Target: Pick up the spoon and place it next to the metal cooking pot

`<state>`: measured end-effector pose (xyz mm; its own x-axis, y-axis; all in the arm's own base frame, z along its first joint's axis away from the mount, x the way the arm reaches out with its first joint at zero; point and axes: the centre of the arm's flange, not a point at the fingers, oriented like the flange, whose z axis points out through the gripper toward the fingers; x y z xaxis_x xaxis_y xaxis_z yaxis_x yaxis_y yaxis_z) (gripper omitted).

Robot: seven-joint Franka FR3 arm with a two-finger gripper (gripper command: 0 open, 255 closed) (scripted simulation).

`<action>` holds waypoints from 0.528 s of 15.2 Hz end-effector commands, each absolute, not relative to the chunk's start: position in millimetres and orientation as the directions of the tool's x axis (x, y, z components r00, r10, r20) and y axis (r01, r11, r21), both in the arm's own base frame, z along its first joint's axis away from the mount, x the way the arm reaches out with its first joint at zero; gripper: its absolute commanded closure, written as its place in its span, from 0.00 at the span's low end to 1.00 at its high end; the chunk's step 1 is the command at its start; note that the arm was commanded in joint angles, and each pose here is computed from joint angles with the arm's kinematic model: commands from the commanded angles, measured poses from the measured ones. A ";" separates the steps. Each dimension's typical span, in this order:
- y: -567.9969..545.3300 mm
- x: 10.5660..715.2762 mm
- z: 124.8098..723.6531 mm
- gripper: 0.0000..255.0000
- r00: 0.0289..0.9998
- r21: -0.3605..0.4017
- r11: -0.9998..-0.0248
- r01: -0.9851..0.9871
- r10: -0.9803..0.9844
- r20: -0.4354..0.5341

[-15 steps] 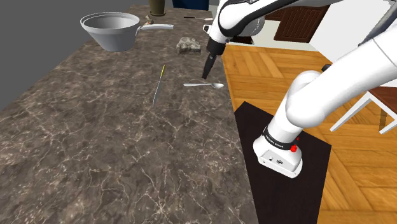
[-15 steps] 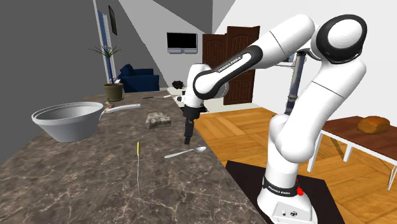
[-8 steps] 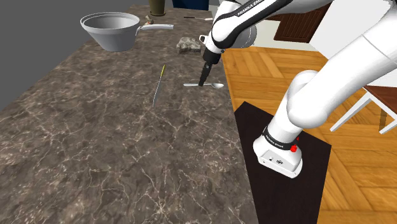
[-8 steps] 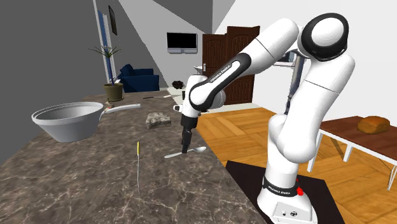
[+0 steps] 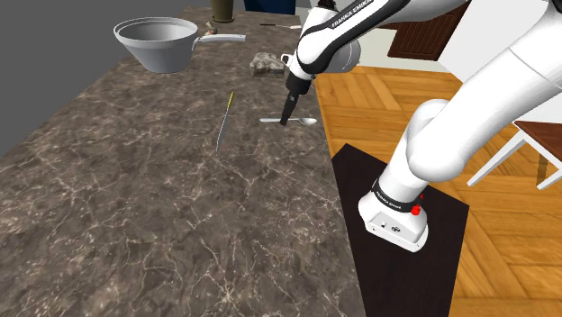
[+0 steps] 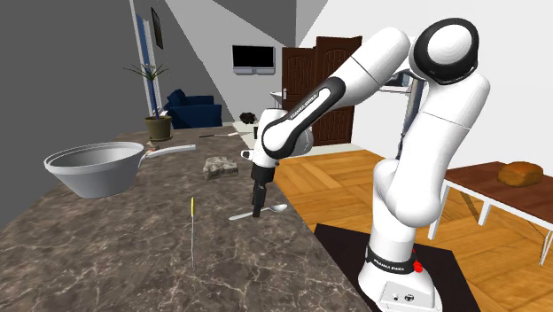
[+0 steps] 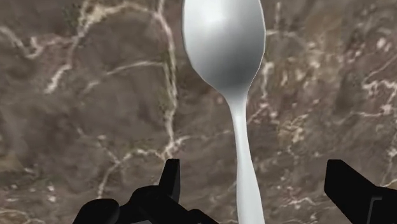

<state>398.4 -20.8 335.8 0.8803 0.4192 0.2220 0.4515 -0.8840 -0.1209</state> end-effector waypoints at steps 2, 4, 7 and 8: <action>-20.7 398.4 335.7 1.00 0.880 -0.121 -0.884 0.451 0.419 0.222; -20.7 398.4 335.7 1.00 0.880 -0.121 -0.884 0.451 0.419 0.222; -20.7 398.4 335.7 1.00 0.880 -0.121 -0.884 0.451 0.419 0.222; -20.7 398.4 335.7 1.00 0.880 -0.121 -0.884 0.451 0.419 0.222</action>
